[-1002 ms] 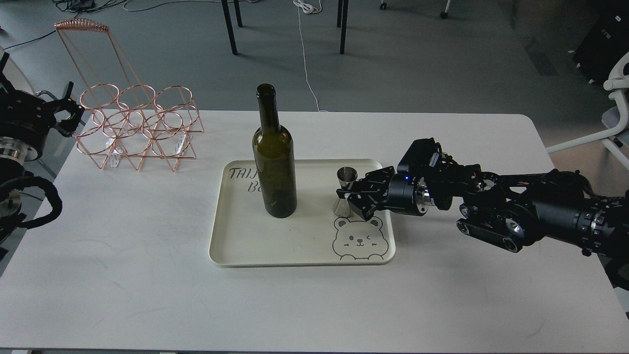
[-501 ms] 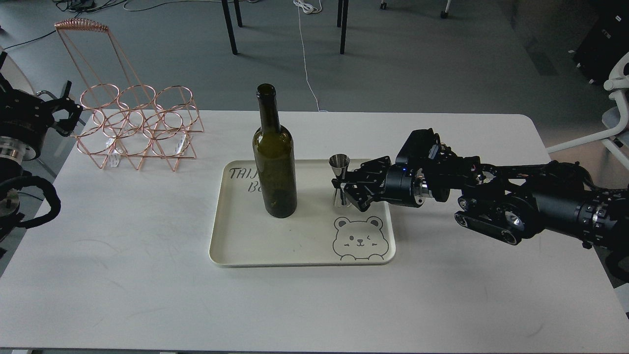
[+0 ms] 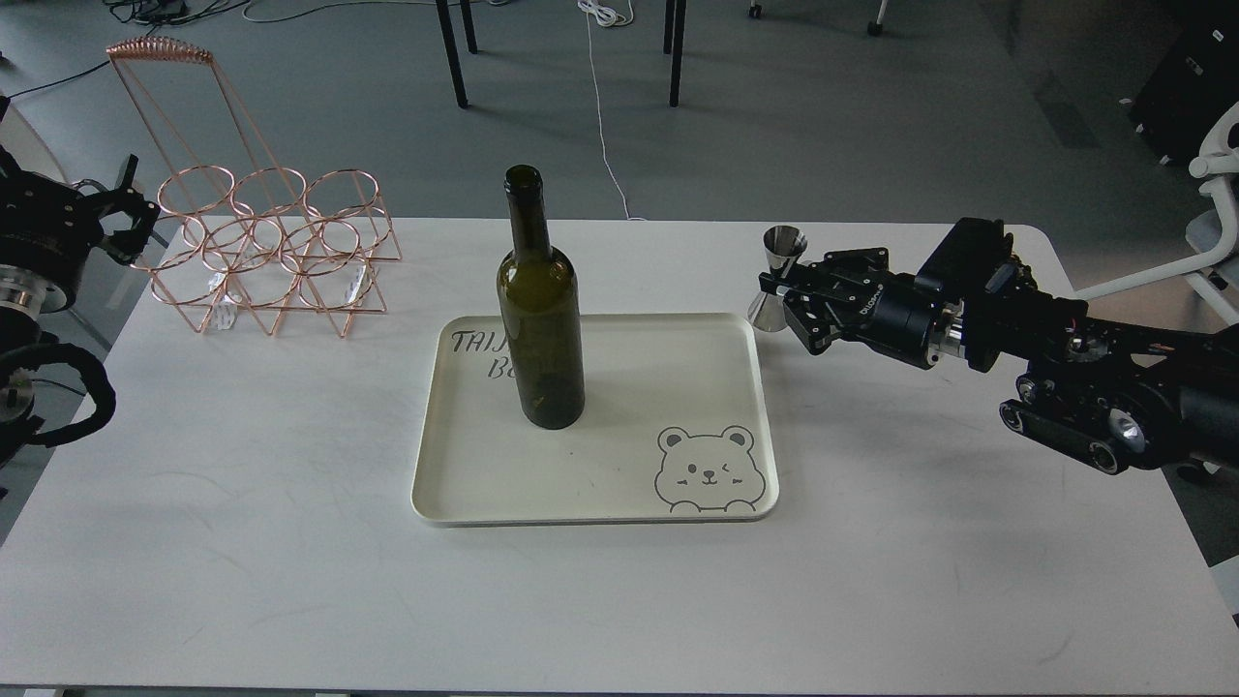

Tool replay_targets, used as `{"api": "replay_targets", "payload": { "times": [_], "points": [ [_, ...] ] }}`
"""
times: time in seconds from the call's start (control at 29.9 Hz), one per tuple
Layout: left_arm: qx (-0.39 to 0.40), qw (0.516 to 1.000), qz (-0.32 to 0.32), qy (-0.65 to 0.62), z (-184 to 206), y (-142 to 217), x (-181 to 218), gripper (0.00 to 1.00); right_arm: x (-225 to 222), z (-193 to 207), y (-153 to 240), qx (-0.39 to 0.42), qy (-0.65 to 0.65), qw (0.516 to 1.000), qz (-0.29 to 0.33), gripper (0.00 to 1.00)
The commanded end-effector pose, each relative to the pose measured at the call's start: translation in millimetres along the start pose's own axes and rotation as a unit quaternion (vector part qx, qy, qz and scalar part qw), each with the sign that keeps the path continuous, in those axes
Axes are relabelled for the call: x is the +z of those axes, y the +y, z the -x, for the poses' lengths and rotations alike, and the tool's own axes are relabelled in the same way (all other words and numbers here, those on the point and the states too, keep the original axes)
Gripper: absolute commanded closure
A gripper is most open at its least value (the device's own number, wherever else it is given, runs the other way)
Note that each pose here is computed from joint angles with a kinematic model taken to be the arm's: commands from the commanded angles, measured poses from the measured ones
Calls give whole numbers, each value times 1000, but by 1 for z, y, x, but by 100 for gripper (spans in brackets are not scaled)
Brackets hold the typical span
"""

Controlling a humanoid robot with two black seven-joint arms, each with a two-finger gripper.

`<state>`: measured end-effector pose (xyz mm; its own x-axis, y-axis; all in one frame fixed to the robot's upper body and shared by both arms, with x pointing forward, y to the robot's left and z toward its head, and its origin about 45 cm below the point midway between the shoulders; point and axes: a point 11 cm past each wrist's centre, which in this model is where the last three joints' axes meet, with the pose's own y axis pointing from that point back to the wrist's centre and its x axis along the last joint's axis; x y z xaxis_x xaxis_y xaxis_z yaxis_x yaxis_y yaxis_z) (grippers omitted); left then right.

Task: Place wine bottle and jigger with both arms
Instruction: 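Lift the jigger off the tray and carry it beside the tray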

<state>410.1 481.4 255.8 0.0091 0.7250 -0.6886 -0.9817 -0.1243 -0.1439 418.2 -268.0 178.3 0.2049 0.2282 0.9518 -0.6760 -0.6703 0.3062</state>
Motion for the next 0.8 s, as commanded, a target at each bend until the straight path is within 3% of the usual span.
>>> {"api": "replay_targets", "payload": {
  "times": [0.0,0.4,0.63,0.77],
  "points": [
    [-1,1000,-1,0,1,0,-1,2,11,25,22,7,-41,998,40,93],
    [-2,1000,-5,-6,2,-1,-3,2,49,83,95,-8,-106,981,159,93],
    [-1,1000,-5,-6,2,-1,-2,2,41,105,105,-22,-129,977,167,91],
    [-2,1000,-5,-7,2,-1,-2,2,38,111,108,-29,-132,977,166,84]
  ]
}}
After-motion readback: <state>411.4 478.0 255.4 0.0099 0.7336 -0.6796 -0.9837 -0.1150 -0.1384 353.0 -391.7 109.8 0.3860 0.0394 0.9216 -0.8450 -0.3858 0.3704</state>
